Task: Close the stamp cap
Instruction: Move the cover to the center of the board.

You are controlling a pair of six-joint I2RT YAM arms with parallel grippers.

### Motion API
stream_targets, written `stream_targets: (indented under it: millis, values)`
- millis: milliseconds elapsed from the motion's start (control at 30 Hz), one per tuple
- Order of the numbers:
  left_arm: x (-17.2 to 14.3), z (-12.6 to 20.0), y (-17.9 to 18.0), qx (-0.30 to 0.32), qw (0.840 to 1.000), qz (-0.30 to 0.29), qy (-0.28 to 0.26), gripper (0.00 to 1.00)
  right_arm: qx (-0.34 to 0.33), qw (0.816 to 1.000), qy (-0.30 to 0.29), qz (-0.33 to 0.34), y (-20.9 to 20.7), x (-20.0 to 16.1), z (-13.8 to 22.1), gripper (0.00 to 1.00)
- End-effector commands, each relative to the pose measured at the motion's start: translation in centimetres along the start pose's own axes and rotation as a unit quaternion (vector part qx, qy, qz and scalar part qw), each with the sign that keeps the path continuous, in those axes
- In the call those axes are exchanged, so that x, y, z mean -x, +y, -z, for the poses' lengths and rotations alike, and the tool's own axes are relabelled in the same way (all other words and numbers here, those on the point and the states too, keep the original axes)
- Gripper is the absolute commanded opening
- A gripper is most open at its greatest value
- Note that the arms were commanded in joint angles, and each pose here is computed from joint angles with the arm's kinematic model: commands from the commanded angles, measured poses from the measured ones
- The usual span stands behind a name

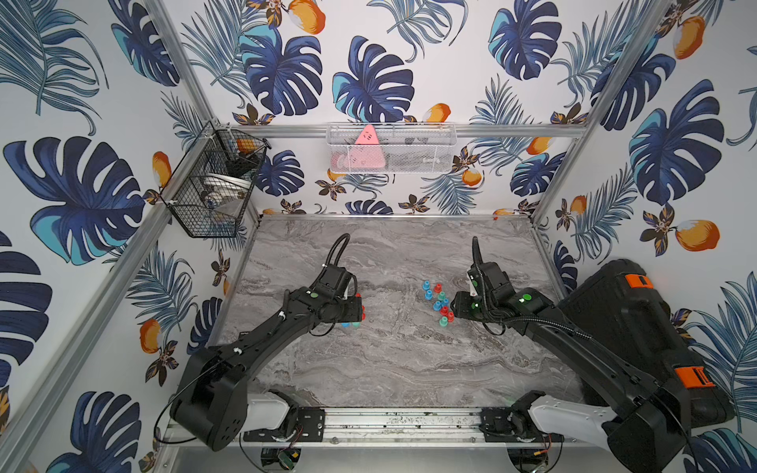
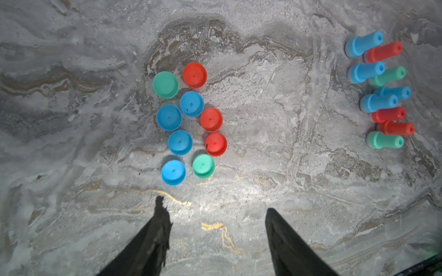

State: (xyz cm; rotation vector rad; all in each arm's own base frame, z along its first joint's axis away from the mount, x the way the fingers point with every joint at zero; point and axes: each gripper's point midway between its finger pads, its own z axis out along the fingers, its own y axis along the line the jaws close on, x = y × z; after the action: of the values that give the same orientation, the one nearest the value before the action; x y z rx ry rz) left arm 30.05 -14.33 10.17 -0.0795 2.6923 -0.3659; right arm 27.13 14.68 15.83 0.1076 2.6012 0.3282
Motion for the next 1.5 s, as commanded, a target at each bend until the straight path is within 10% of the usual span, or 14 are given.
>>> stream_targets:
  millis: [0,633,1467]
  values:
    - [2.8,-1.1,-0.8,0.003,1.000,-0.005,-0.028,0.66,-0.009,1.000,-0.019,0.011,0.2,1.3,-0.1,0.49]
    - [7.5,-8.2,-0.9,0.054,0.998,0.022,-0.022,0.53,-0.031,0.998,-0.036,0.038,-0.3,2.3,0.4,0.47]
    - [6.3,-11.5,1.1,0.091,0.995,0.036,0.002,0.49,-0.038,0.998,-0.032,0.043,-0.7,1.7,-0.8,0.45]
